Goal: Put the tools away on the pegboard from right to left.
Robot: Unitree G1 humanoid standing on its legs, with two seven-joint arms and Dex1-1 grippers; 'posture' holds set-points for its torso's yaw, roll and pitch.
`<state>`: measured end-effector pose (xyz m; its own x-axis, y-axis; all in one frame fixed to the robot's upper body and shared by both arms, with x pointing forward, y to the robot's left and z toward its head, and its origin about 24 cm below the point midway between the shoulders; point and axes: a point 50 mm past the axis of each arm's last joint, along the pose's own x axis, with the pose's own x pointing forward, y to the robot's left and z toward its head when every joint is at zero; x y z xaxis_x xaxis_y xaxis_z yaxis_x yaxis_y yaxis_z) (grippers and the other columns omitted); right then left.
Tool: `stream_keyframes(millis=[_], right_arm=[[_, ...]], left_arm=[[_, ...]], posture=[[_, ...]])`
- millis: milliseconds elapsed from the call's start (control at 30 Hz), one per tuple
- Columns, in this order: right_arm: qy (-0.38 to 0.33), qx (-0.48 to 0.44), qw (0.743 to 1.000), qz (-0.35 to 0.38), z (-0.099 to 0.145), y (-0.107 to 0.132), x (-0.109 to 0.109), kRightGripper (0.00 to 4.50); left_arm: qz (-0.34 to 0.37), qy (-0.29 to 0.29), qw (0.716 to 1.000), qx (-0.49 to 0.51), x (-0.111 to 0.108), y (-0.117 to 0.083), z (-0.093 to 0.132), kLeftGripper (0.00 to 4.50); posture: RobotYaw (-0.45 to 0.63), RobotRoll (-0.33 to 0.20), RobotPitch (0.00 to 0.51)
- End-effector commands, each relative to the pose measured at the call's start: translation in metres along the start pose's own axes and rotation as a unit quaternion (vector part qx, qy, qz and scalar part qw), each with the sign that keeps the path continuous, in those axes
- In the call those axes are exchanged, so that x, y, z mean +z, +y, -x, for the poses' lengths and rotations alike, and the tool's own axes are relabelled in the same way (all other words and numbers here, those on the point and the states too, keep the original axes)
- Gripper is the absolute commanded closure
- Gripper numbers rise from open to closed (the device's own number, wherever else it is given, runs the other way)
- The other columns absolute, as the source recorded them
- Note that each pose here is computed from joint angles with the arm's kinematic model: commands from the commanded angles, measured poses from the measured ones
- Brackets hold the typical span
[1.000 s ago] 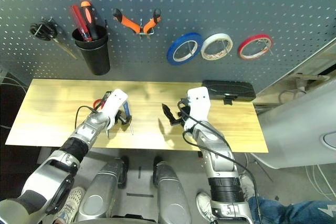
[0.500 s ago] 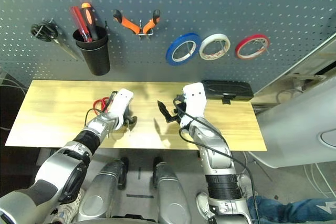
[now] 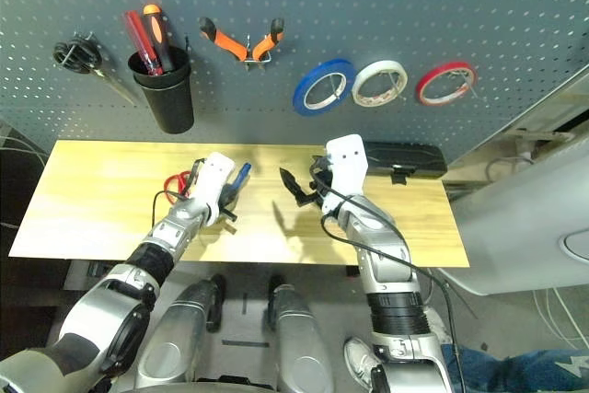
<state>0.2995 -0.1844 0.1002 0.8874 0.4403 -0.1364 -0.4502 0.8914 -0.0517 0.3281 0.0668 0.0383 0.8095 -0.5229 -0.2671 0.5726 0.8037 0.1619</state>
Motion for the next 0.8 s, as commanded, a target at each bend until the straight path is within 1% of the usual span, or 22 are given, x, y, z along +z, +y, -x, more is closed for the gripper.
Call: stream_keyframes(millis=[33, 100, 167, 233, 333, 467, 533, 600, 633, 733, 800], right_arm=[[0.001, 0.01, 1.0, 0.004, 0.005, -0.005, -0.001, 0.0], [0.001, 0.009, 1.0, 0.008, 0.006, -0.01, 0.0, 0.0], [-0.002, 0.022, 1.0, 0.012, 0.005, -0.01, 0.002, 0.0], [-0.003, 0.037, 0.999, 0.017, 0.004, -0.008, 0.003, 0.0], [-0.001, 0.065, 0.997, 0.032, 0.002, -0.004, 0.003, 0.0], [-0.005, 0.098, 0.994, 0.044, -0.001, 0.004, 0.006, 0.0], [-0.019, 0.122, 0.991, 0.048, -0.006, 0.012, 0.015, 0.0], [-0.044, 0.149, 0.986, 0.053, -0.011, 0.021, 0.028, 0.0], [-0.05, 0.155, 0.985, 0.054, -0.013, 0.024, 0.032, 0.0], [-0.084, 0.179, 0.979, 0.049, -0.024, 0.035, 0.052, 0.0], [-0.095, 0.189, 0.976, 0.044, -0.029, 0.041, 0.06, 0.0]], left_arm=[[-0.024, -0.07, 0.997, -0.035, 0.019, -0.007, 0.019, 4.05], [-0.026, -0.105, 0.993, -0.039, 0.029, -0.007, 0.03, 4.05], [-0.047, -0.145, 0.987, -0.055, 0.041, -0.008, 0.041, 4.05], [-0.063, -0.167, 0.982, -0.069, 0.049, -0.008, 0.048, 4.05], [-0.075, -0.188, 0.976, -0.075, 0.065, -0.005, 0.053, 4.05], [-0.063, -0.216, 0.971, -0.079, 0.085, 0.001, 0.054, 4.05], [-0.053, -0.256, 0.962, -0.082, 0.105, 0.005, 0.056, 4.05], [-0.03, -0.303, 0.949, -0.083, 0.129, 0.012, 0.061, 4.05], [-0.023, -0.315, 0.945, -0.085, 0.135, 0.014, 0.063, 4.05], [-0.001, -0.361, 0.929, -0.086, 0.165, 0.026, 0.072, 4.05], [0.005, -0.382, 0.921, -0.078, 0.18, 0.033, 0.077, 4.05]], posture=[[0.13, 0.0, 0.235], [0.13, 0.0, 0.236], [0.13, 0.0, 0.237], [0.13, 0.0, 0.237], [0.13, 0.0, 0.239], [0.13, 0.0, 0.238], [0.13, 0.0, 0.237], [0.13, 0.0, 0.237], [0.13, 0.0, 0.236], [0.13, 0.0, 0.233], [0.13, 0.0, 0.232]])
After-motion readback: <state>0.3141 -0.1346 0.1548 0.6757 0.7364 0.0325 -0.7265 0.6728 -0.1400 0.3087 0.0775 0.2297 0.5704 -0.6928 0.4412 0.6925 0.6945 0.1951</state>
